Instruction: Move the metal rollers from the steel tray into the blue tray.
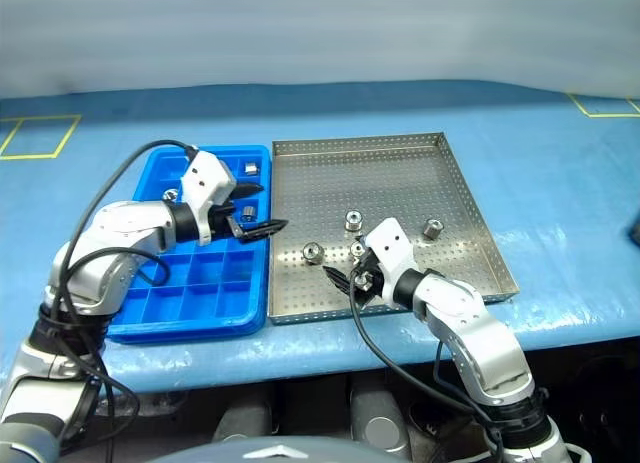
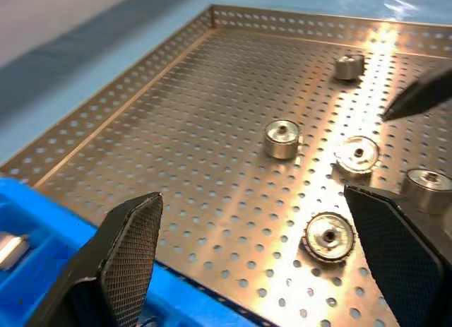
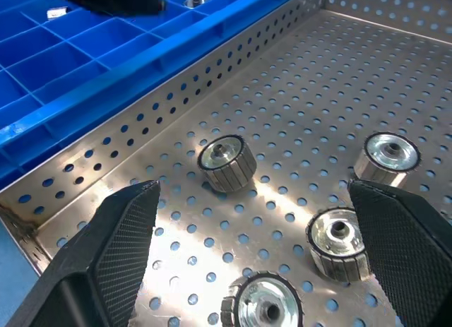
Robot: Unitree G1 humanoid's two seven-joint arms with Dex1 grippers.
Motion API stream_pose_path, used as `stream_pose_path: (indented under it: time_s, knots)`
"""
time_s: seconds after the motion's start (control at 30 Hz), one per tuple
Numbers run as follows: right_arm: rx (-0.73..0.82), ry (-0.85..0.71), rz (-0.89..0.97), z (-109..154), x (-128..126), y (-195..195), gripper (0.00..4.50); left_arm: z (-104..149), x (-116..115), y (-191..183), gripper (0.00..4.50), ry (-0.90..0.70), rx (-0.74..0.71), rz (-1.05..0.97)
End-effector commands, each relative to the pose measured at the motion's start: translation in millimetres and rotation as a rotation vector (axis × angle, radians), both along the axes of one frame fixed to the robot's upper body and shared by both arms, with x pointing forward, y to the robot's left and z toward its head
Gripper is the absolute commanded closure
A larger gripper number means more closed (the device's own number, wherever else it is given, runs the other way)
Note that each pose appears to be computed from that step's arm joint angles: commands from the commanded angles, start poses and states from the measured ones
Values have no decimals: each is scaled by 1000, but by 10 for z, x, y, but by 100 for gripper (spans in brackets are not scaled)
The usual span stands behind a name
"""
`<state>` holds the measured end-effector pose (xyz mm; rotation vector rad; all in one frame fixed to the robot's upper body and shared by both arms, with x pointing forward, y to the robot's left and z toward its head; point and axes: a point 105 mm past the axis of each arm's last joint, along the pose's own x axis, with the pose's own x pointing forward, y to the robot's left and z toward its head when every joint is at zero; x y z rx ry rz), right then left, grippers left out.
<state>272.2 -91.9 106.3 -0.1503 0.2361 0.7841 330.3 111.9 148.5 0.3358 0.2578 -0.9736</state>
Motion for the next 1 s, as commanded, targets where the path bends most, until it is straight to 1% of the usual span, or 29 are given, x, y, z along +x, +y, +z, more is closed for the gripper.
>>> stream_pose_path:
  time_s: [0.03,0.2,0.43,0.6,1.0]
  knots:
    - [18,-47,-27,120,-35,-50,0,-51,-21,-172,5,6,73,-142]
    - [29,-47,-56,111,-60,-73,0,-238,32,-275,5,55,165,-225]
    - [41,-52,-82,112,-75,-87,0,-409,109,-271,5,99,273,-257]
    - [48,-53,-90,110,-81,-83,0,-552,57,-229,5,126,359,-295]
    - [52,-53,-81,110,-64,-63,0,-628,28,-183,5,134,378,-280]
